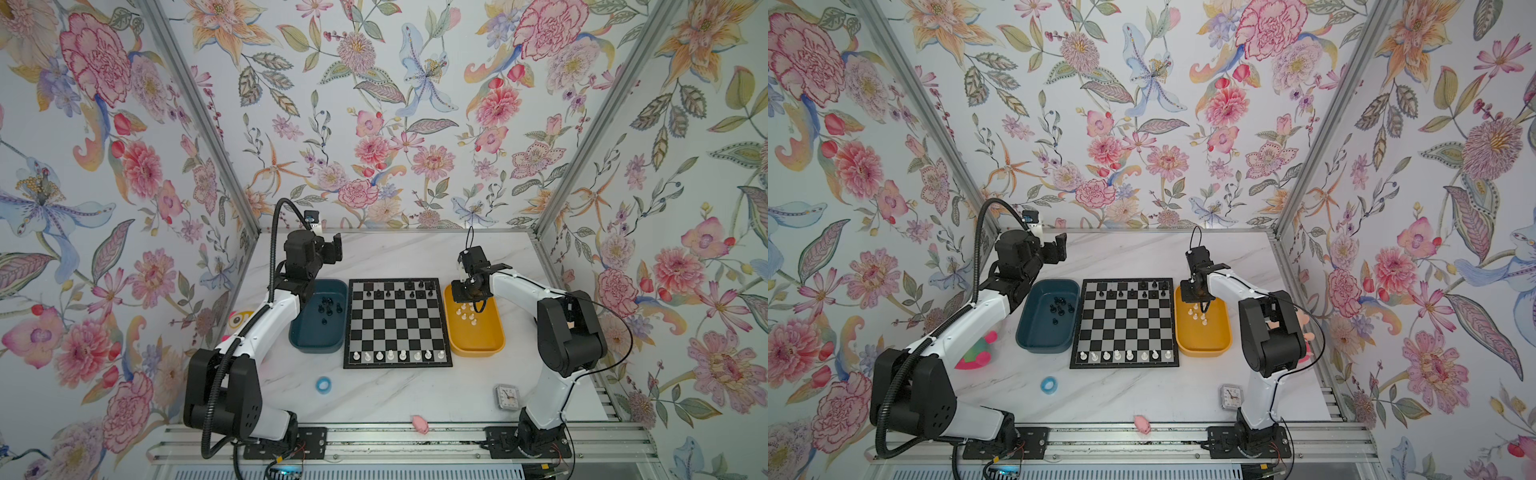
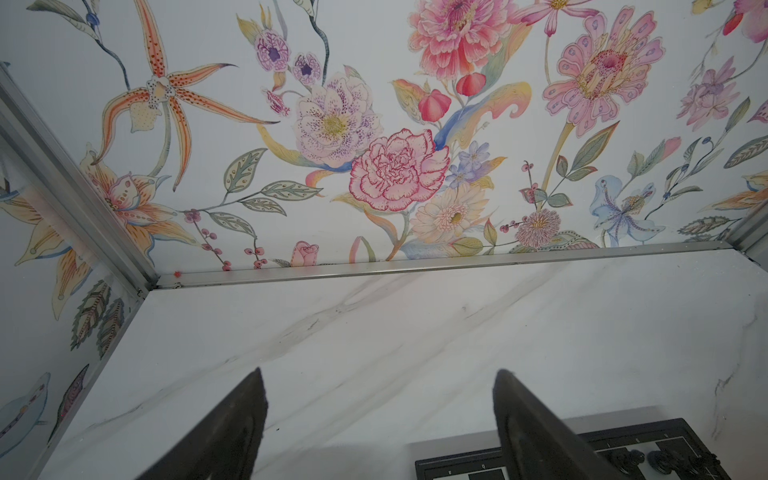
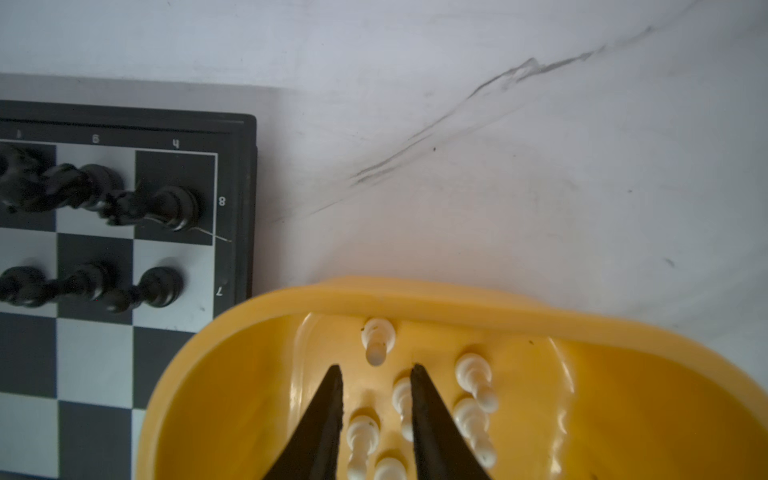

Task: Set up the chess pieces on the board
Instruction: 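Lower the right gripper into the yellow tray and grasp a white pawn, then lift the white pawn with the right gripper and carry it over the chessboard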

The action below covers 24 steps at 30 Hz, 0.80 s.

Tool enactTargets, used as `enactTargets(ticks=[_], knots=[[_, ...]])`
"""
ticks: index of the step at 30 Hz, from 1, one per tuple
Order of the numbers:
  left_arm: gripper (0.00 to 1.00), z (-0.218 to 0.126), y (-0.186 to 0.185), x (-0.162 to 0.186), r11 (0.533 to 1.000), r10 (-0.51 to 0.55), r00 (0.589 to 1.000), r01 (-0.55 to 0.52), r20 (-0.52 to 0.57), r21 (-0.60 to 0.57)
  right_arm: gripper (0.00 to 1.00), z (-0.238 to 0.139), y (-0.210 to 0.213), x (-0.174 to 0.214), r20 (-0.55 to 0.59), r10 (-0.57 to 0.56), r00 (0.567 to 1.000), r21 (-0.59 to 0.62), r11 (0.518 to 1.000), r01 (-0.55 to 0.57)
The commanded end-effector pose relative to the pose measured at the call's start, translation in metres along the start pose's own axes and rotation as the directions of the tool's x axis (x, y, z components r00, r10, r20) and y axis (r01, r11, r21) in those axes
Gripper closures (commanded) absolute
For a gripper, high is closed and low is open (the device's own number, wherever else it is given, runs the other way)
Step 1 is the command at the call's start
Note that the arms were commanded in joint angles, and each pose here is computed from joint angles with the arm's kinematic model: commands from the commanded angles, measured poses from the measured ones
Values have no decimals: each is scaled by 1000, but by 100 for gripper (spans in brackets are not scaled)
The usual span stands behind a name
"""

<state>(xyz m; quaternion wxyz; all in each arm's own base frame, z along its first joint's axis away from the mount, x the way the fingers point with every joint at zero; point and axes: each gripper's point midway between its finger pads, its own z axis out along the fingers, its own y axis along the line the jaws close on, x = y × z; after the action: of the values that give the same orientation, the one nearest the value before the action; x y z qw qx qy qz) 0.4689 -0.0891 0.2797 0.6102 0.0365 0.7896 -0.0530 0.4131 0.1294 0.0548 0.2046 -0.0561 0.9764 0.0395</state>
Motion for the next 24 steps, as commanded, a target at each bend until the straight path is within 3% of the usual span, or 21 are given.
enactTargets(ticks=[1, 24], knots=[[13, 1, -2, 6, 1000, -8, 1000, 8, -7, -6, 71, 4, 1, -9, 15, 15, 1000, 16, 1000, -15], [13, -1, 0, 9, 1000, -1, 1000, 0, -17, -16, 80, 20, -1, -6, -14, 24, 1000, 31, 999, -23]])
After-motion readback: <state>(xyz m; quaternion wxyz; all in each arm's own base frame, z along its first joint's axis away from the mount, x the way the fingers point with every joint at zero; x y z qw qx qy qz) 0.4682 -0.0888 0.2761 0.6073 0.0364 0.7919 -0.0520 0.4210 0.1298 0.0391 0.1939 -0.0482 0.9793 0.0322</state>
